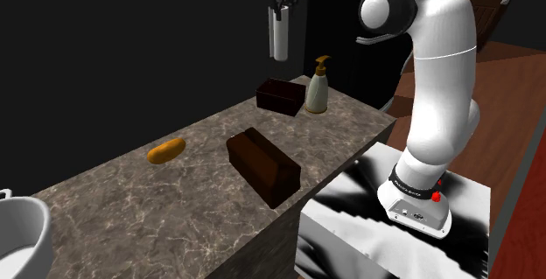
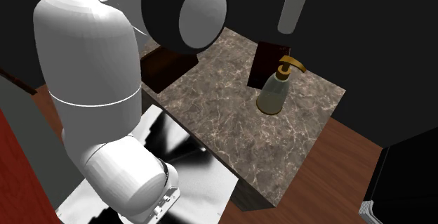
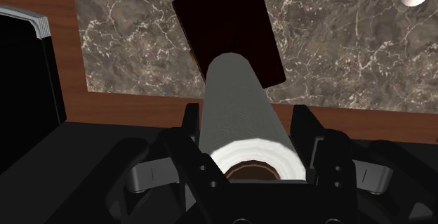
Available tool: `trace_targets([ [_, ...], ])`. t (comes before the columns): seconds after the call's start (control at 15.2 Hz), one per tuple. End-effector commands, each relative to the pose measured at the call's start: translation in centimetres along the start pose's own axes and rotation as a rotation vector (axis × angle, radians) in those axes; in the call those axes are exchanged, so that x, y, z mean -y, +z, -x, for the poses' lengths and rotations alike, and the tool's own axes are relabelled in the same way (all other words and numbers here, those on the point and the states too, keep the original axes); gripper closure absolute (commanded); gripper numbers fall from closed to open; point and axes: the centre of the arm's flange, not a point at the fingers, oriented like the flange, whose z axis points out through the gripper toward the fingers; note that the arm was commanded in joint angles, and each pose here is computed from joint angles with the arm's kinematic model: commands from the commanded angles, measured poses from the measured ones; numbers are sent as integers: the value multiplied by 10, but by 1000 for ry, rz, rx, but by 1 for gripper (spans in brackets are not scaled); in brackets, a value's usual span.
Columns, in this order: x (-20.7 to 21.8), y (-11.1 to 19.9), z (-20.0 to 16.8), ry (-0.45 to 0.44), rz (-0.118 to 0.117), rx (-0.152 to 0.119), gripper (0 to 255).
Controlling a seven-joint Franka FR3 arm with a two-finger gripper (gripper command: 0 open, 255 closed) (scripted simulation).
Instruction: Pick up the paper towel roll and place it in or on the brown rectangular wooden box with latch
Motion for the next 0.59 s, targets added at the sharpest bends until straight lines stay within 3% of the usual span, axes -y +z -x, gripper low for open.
trace_targets([
  [0.0,-1,9,-1,-1,0,-1,255],
  [0.53,0,51,-2,-1,0,-1,255],
])
